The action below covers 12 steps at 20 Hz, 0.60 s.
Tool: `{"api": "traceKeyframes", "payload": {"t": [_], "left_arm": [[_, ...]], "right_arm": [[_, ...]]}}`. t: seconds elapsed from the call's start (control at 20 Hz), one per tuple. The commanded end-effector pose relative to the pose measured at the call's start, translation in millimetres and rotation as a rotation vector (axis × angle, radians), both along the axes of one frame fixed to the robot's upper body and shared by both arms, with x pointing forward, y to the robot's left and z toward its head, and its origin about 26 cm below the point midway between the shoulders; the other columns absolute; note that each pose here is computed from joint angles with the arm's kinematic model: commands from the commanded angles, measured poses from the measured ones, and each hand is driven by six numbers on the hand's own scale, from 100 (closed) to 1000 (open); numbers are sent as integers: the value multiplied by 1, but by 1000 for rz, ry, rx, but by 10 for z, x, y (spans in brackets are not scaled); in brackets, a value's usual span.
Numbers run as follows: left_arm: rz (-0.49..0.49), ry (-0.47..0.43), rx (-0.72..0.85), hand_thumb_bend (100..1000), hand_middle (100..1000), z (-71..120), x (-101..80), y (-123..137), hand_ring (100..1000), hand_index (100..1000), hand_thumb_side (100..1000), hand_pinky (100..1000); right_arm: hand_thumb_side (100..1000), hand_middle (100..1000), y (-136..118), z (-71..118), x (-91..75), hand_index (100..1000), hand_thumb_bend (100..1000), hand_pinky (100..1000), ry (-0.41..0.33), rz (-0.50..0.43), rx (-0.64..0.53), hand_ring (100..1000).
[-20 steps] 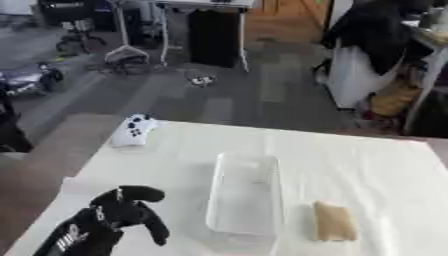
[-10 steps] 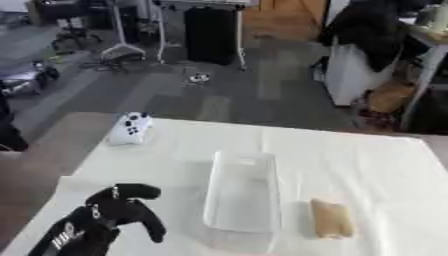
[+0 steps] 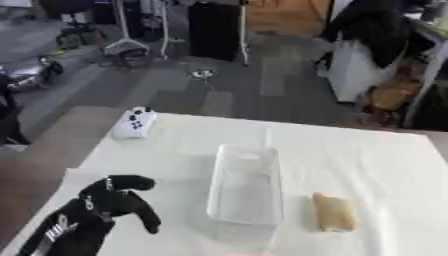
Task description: Pick up objects on the table and place them in the box.
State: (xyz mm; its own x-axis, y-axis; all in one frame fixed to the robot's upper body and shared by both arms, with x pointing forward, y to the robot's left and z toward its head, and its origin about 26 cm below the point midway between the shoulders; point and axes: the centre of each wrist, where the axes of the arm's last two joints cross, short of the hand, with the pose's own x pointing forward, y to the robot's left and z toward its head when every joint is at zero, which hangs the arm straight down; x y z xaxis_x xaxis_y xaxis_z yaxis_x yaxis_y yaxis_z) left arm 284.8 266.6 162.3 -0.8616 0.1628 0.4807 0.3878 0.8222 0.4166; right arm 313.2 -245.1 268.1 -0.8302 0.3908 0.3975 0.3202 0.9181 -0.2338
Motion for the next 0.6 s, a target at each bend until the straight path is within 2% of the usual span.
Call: {"api": "traceKeyframes", "payload": {"t": [0.05, 0.15, 0.3, 0.4, 0.45, 0.5, 0.55, 0.6], "left_arm": [[-11, -21, 15, 382, 825, 94, -11, 19, 614, 808, 821, 483], [-14, -16, 19, 380, 826, 85, -15, 17, 614, 809, 825, 483], [-20, -5, 23, 380, 827, 74, -19, 11, 614, 809, 825, 483], [-23, -2, 26, 379, 827, 73, -19, 10, 614, 809, 827, 483], [-25, 0, 27, 379, 827, 73, -20, 9, 614, 809, 827, 483], [-27, 2, 30, 378, 828, 71, -20, 8, 614, 809, 828, 483], [-29, 3, 31, 378, 828, 70, -21, 7, 614, 809, 828, 483], [-30, 5, 33, 377, 828, 69, -21, 6, 614, 809, 829, 483]], "right_arm": [[1000, 574, -122, 121, -42, 662, 549, 157, 21, -168, -161, 420], [1000, 625, -184, 133, 1, 691, 618, 242, 49, -259, -261, 473], [1000, 707, -328, 78, 174, 743, 723, 359, 118, -366, -432, 544], [1000, 758, -447, 28, 318, 787, 805, 512, 178, -412, -541, 656], [1000, 772, -498, 9, 379, 803, 797, 553, 199, -428, -582, 691], [1000, 782, -565, -16, 445, 812, 846, 570, 227, -445, -635, 706], [1000, 793, -630, -39, 513, 827, 834, 597, 254, -458, -683, 727], [1000, 801, -695, -65, 580, 841, 858, 620, 281, -468, -732, 740]]}}
